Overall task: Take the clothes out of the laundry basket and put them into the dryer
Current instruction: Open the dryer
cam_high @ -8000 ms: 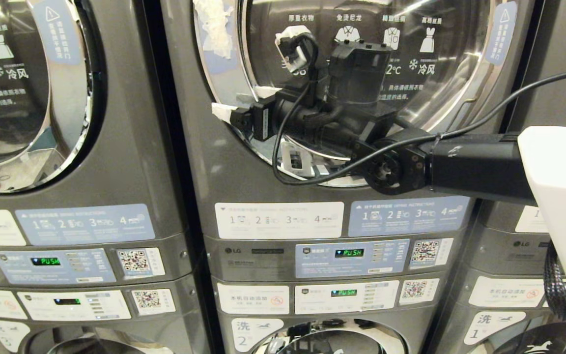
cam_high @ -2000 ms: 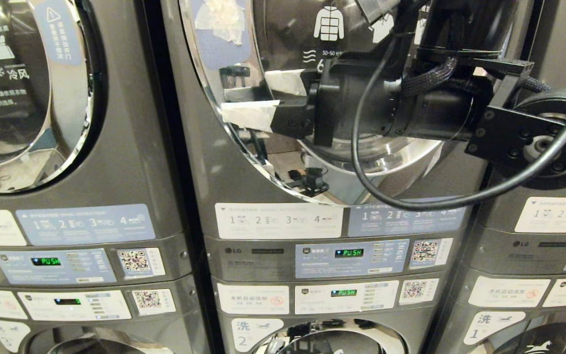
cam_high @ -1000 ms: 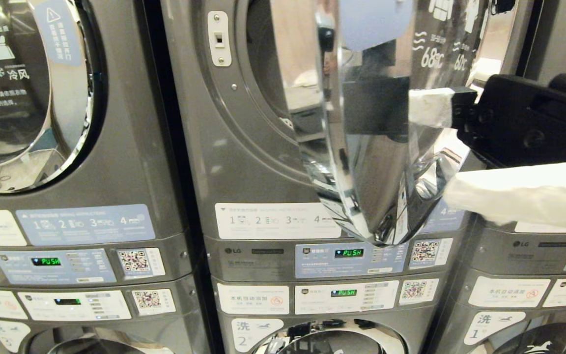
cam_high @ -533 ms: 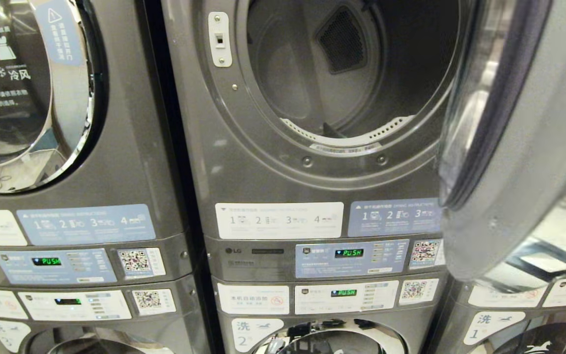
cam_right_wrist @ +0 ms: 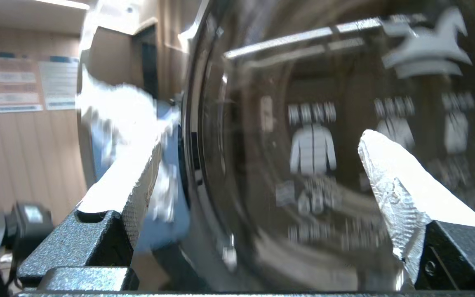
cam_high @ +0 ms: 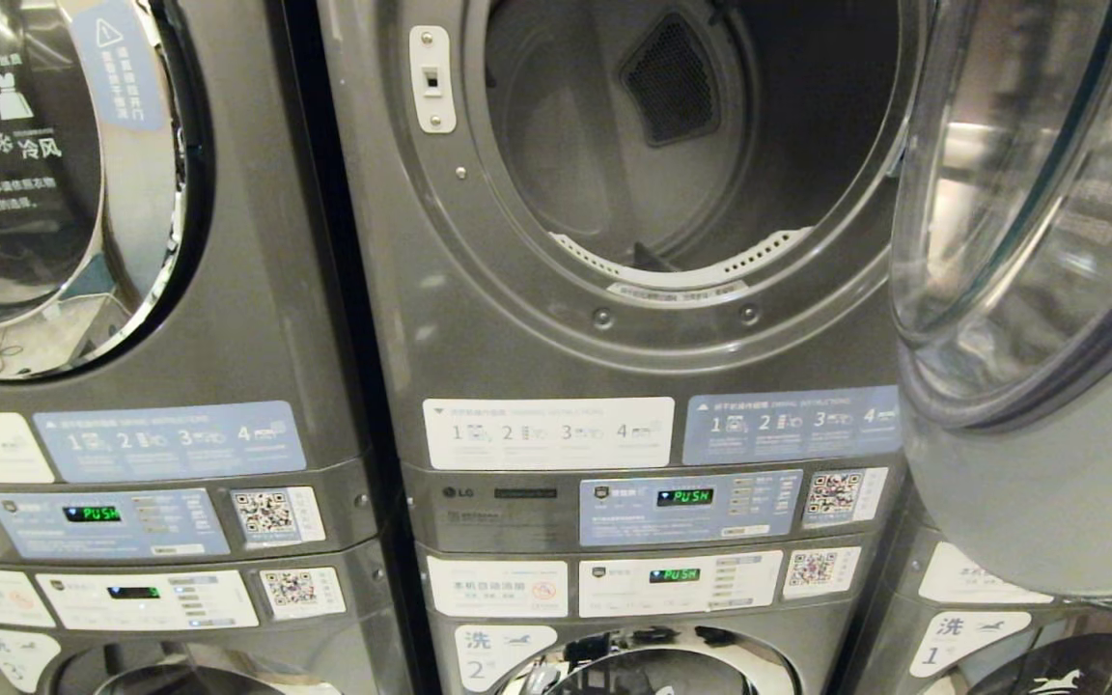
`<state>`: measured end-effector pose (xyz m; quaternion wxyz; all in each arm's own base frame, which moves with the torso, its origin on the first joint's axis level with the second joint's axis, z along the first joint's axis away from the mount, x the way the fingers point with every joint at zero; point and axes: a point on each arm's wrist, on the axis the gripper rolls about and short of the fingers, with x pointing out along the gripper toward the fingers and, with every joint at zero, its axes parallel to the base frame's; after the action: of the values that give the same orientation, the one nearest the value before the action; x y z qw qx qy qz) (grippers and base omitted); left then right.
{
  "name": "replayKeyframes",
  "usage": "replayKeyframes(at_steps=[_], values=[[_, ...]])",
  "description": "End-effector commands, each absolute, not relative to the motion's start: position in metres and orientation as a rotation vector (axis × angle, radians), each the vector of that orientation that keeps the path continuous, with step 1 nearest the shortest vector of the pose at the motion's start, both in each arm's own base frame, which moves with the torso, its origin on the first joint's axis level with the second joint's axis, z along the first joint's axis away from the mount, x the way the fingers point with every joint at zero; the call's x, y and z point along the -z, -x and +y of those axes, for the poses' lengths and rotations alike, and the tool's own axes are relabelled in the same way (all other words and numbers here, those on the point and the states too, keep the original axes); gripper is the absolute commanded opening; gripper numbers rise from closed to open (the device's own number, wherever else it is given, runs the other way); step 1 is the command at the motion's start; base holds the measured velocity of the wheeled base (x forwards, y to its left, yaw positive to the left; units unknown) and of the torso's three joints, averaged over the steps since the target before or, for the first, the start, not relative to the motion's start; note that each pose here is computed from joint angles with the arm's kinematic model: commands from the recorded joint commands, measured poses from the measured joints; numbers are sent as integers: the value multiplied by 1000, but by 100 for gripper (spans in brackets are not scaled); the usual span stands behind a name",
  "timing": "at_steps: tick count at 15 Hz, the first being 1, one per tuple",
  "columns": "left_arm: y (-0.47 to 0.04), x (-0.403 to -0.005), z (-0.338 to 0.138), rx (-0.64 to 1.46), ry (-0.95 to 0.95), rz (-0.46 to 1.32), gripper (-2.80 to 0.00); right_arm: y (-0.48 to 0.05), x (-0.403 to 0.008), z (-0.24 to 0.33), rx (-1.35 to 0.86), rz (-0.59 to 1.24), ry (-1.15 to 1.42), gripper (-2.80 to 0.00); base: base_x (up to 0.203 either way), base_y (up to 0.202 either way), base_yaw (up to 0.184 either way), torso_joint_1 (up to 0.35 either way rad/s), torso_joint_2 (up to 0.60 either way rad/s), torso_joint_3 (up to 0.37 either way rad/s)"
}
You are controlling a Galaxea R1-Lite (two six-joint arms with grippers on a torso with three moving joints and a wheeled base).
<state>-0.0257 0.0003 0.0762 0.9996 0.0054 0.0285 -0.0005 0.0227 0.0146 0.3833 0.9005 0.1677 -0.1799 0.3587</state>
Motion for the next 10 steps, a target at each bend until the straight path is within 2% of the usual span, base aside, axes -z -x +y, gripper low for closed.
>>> replayKeyframes(at_steps=[1,3,6,8,10], values=[[26,-76,0,0,-11,58,-280,22,-361,6,-718,-406,-352,0,0,0,0,0,0,0],[26,-76,0,1,-11,57,-280,33,-321,0,-491,-223,-424,0,0,0,0,0,0,0],[26,-76,0,0,-11,57,-280,31,-258,-8,44,79,-439,0,0,0,0,0,0,0],[26,-76,0,0,-11,57,-280,33,-212,-11,213,200,-410,0,0,0,0,0,0,0],[26,-76,0,2,-11,57,-280,37,-173,-11,286,271,-387,0,0,0,0,0,0,0]])
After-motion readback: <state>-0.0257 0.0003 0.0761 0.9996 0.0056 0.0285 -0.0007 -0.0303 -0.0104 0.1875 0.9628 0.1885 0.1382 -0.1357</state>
